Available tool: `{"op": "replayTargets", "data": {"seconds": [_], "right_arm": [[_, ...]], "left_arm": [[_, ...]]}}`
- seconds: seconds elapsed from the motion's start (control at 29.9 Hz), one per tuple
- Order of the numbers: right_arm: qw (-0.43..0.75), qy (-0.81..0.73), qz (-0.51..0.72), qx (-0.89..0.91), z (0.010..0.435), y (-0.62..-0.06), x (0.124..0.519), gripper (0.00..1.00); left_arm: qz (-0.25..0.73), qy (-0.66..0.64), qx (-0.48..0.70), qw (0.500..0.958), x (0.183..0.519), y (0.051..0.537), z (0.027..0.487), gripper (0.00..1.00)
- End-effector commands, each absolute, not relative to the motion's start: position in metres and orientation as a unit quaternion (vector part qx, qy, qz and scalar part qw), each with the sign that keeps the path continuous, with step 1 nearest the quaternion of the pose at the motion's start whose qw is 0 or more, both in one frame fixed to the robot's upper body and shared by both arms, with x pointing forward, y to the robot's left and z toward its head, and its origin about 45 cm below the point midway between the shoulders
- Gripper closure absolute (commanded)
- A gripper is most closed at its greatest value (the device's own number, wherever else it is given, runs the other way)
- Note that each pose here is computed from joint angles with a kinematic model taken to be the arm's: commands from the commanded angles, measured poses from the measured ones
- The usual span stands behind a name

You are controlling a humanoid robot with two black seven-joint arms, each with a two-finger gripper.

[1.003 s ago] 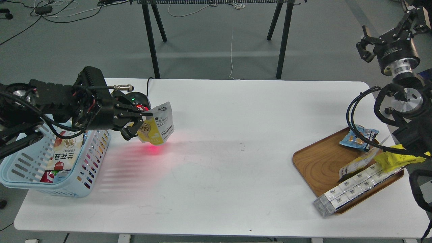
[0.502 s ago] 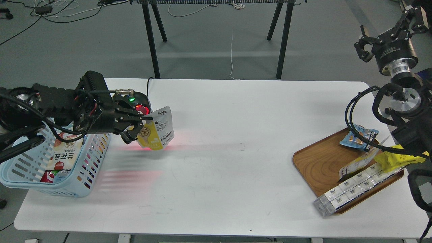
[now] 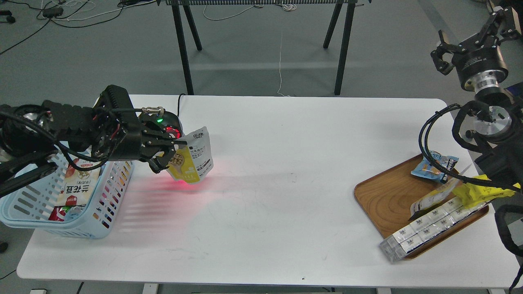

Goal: Scan snack and place in basket
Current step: 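Hold the yellow pouch in front of the scanner's red beam with the left gripper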

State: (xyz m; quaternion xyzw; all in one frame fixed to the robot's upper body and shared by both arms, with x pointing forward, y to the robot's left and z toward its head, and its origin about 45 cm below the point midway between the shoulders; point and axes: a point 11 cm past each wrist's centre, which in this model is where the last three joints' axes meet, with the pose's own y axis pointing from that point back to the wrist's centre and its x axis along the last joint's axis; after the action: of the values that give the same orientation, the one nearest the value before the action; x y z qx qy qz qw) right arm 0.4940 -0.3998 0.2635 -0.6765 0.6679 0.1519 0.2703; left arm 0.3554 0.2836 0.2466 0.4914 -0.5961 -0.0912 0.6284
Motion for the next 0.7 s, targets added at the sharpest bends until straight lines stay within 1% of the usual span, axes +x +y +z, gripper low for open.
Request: {"op": "replayTargets", "data": {"seconds": [0.0, 0.3, 0.67], "right_arm": [[0.271, 0.668, 0.152, -0.677, 0.263, -0.399, 0.494, 0.01], [0.271, 0.667, 0.153, -0.677, 0.263, -0.398, 0.494, 0.01], [0.271, 0.667, 0.152, -0.677, 0.264, -0.398, 0.495, 0.01]], "left_arm": [[-0.092, -0.597, 0.489, 0.629, 0.355, 0.282, 0.246, 1.0], [-0.091, -0.594, 0.493, 0.629, 0.356, 0.284, 0.245, 1.0], [-0.082, -0.603, 0.491, 0.623, 0.362, 0.284, 0.256, 1.0]]}}
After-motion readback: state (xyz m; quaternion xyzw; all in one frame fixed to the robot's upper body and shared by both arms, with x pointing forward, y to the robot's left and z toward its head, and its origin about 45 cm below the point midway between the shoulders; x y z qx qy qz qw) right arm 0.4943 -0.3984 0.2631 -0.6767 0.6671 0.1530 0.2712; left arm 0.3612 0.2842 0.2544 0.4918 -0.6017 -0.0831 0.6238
